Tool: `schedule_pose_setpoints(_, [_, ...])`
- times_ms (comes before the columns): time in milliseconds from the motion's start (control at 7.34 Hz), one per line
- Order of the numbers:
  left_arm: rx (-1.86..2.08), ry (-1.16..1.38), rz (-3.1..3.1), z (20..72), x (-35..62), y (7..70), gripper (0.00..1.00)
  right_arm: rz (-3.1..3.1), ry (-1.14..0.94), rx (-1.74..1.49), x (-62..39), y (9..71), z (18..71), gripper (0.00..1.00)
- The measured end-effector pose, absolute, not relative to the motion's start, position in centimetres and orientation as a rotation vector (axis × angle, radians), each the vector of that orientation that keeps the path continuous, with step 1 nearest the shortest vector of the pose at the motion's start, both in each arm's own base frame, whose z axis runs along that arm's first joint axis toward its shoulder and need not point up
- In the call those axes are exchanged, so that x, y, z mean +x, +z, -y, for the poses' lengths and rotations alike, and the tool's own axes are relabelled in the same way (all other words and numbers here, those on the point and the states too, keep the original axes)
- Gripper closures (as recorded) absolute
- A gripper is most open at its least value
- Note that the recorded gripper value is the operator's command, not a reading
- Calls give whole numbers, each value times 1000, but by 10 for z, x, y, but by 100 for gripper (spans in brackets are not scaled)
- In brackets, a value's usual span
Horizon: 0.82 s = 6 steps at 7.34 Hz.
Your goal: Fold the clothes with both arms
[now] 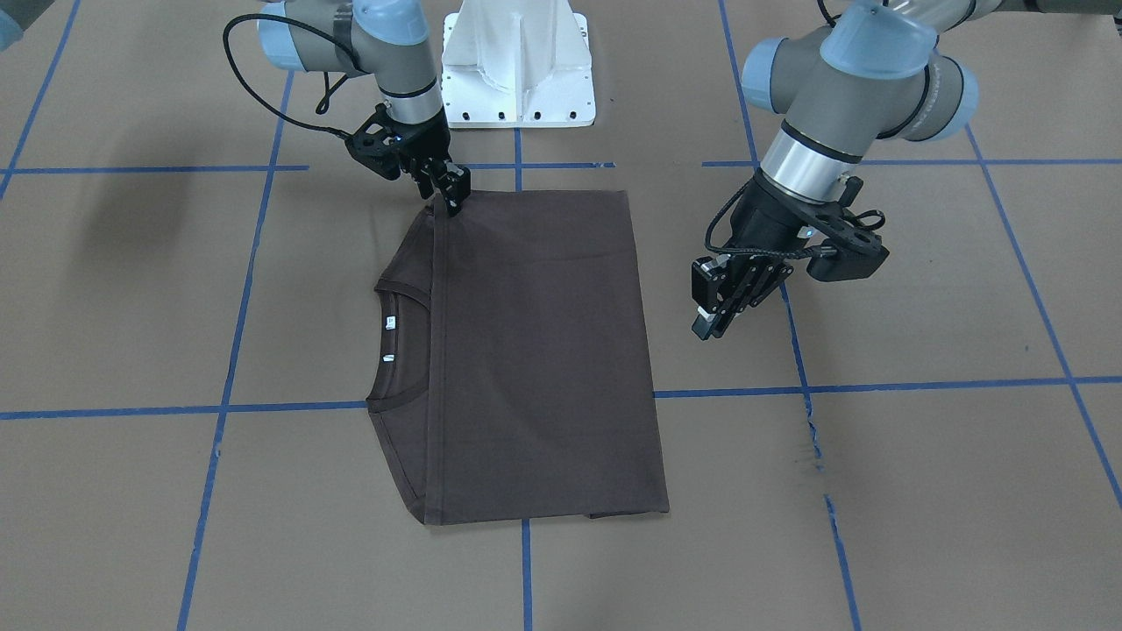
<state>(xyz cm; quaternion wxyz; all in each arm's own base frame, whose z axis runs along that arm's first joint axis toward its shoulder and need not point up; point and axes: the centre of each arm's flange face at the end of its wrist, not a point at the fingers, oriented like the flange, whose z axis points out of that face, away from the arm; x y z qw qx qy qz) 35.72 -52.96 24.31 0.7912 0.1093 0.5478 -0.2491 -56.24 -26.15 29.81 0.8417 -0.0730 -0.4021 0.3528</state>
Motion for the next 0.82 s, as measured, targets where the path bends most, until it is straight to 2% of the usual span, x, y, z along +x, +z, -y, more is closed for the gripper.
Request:
schedule_pose_setpoints(136, [235, -536, -1179, 530, 357, 243, 72, 849, 744, -155, -563, 298, 261, 100])
schedule_pose_setpoints(818, [234, -534, -1180, 527, 356, 237, 72, 851, 739, -155, -561, 297, 260, 100])
